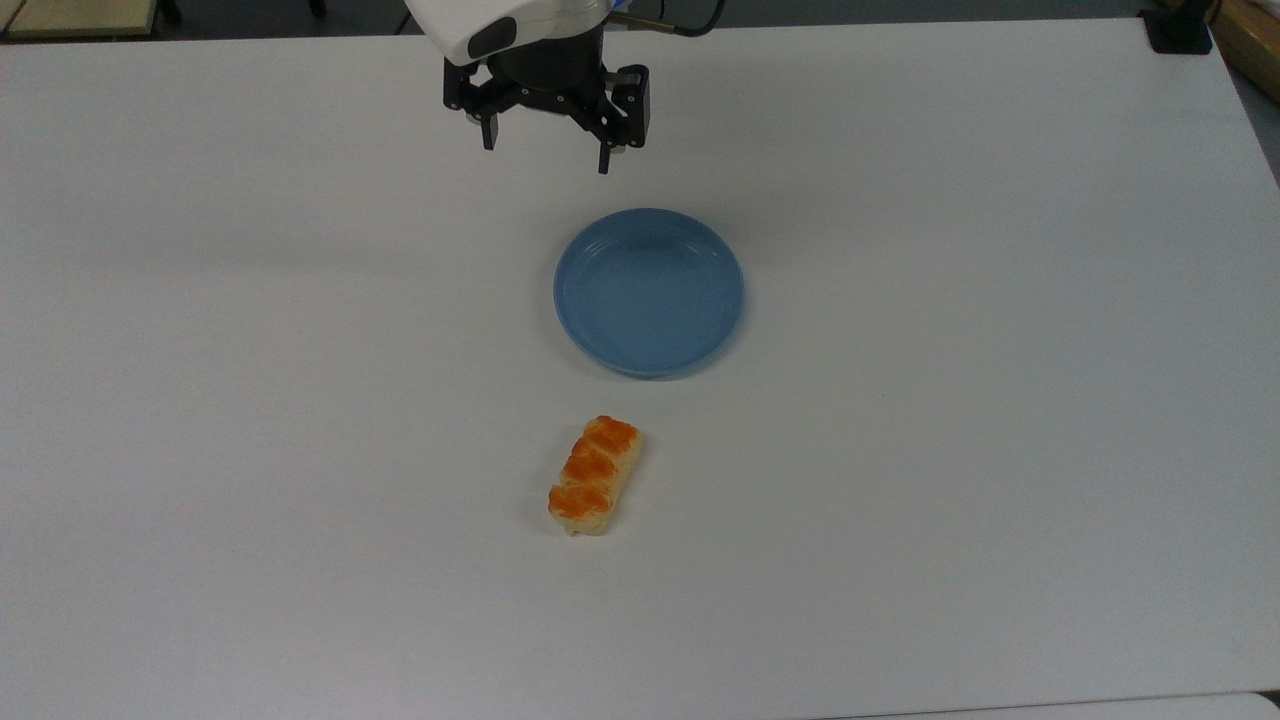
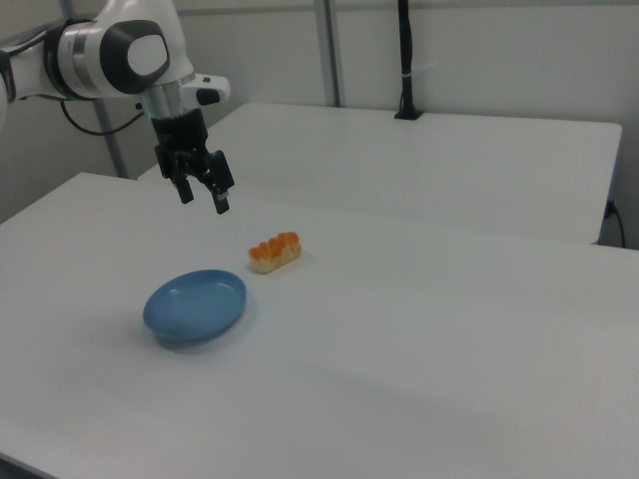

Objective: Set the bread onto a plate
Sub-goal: 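Move the open gripper over the plate down toward the bread roll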

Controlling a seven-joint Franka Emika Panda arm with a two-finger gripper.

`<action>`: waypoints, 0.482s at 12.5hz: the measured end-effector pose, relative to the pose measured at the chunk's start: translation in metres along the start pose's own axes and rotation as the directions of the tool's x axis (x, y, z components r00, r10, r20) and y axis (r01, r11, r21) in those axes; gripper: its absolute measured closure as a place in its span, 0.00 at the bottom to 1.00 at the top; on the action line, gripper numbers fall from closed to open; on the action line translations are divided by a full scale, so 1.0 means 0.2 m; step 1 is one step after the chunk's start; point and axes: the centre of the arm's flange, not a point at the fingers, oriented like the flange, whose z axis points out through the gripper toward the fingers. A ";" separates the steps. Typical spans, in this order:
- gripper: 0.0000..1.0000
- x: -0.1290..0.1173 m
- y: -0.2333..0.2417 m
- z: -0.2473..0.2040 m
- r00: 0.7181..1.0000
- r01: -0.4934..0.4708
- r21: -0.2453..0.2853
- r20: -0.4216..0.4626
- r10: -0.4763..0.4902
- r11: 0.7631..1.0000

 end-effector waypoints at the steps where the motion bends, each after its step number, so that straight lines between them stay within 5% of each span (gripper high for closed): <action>1: 0.00 0.00 0.00 0.01 1.000 0.001 0.002 0.005 -0.001 1.000; 6: 0.00 0.01 -0.02 0.05 1.000 -0.001 0.017 0.022 0.001 1.000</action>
